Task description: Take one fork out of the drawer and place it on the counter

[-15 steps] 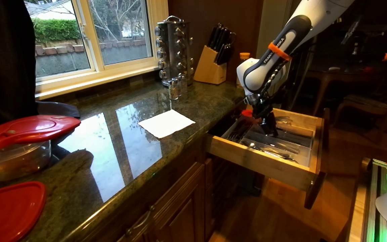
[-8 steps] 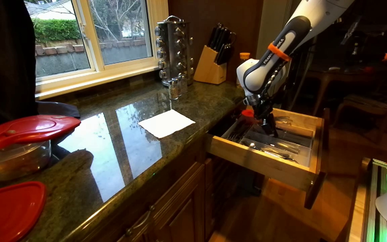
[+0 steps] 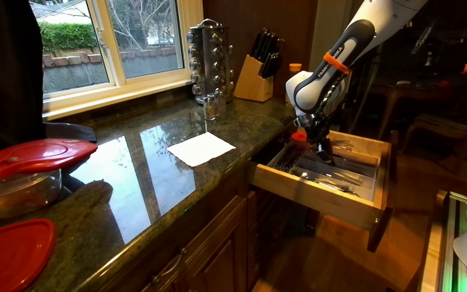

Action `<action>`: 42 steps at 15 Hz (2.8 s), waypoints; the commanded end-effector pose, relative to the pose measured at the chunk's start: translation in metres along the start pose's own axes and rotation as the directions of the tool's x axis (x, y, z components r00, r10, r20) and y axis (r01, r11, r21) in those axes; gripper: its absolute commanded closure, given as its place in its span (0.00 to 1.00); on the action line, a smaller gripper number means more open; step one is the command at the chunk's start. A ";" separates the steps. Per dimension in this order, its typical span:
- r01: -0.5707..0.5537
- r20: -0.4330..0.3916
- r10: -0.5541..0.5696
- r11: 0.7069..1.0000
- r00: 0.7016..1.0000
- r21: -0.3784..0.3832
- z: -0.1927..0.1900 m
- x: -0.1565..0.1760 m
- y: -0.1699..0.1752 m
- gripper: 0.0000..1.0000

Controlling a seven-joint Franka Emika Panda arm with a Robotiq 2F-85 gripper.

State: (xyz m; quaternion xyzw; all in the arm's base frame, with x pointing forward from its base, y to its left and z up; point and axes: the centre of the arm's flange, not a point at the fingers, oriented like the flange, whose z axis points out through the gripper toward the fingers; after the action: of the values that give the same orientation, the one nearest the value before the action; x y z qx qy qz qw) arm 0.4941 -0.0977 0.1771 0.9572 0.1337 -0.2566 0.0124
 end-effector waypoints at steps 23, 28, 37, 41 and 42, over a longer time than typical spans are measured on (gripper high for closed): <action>0.021 0.058 -0.017 0.998 0.998 -0.061 -0.091 -0.087 -0.036 0.98; 0.015 0.111 -0.008 0.998 0.994 -0.060 -0.149 -0.104 -0.042 0.98; -0.006 0.081 0.015 0.994 0.997 -0.106 -0.266 -0.090 -0.023 0.98; -0.022 0.032 0.026 0.994 0.999 -0.107 -0.265 -0.096 -0.026 0.91; -0.023 0.032 0.026 0.994 0.999 -0.108 -0.266 -0.093 -0.025 0.91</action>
State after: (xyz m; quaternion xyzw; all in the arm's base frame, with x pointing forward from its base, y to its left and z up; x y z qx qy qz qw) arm 0.5400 -0.0720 0.4545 0.9522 0.1354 -0.2647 0.0695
